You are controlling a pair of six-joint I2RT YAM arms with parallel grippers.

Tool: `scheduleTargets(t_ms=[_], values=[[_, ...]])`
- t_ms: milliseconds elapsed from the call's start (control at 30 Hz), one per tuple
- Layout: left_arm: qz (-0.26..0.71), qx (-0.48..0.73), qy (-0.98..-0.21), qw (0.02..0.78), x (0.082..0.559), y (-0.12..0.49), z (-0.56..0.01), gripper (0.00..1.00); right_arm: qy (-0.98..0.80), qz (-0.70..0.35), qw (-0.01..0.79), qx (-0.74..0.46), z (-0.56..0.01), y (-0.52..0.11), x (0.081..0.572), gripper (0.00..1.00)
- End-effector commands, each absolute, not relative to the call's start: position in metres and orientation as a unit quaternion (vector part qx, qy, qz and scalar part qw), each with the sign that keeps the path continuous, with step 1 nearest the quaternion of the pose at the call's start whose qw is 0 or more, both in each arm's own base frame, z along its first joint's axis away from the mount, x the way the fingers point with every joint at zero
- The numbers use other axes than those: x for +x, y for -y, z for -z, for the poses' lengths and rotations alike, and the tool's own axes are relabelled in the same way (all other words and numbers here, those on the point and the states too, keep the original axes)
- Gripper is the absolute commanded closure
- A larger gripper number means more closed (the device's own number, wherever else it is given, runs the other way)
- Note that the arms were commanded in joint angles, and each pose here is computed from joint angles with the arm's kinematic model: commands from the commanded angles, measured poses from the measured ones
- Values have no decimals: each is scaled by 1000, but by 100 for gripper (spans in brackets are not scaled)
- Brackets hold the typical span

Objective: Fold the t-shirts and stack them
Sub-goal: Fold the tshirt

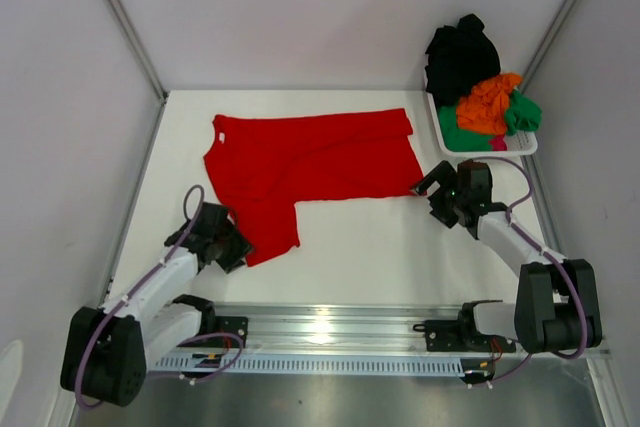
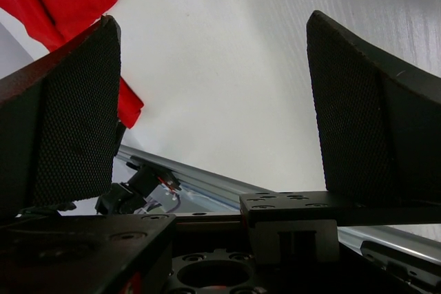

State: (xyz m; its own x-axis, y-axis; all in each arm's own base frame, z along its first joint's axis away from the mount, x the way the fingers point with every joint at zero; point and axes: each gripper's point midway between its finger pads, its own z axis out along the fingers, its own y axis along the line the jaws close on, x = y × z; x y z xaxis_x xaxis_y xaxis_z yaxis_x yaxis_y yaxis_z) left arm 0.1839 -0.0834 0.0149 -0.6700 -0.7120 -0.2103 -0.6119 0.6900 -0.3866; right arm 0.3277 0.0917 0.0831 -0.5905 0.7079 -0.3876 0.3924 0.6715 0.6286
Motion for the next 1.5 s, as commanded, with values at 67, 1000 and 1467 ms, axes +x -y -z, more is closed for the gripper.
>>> scheduleTargets(t_ms=[67,1000,1467], values=[[61,-333,-931,139,155,66,6,47,-844,-251,342,328,-94,-91,339,1],[59,-303,-938,157,157,64,7,99,-868,-187,298,349,-48,-68,382,21],[64,-303,-937,164,158,65,7,99,-888,-159,274,333,-14,-71,378,56]])
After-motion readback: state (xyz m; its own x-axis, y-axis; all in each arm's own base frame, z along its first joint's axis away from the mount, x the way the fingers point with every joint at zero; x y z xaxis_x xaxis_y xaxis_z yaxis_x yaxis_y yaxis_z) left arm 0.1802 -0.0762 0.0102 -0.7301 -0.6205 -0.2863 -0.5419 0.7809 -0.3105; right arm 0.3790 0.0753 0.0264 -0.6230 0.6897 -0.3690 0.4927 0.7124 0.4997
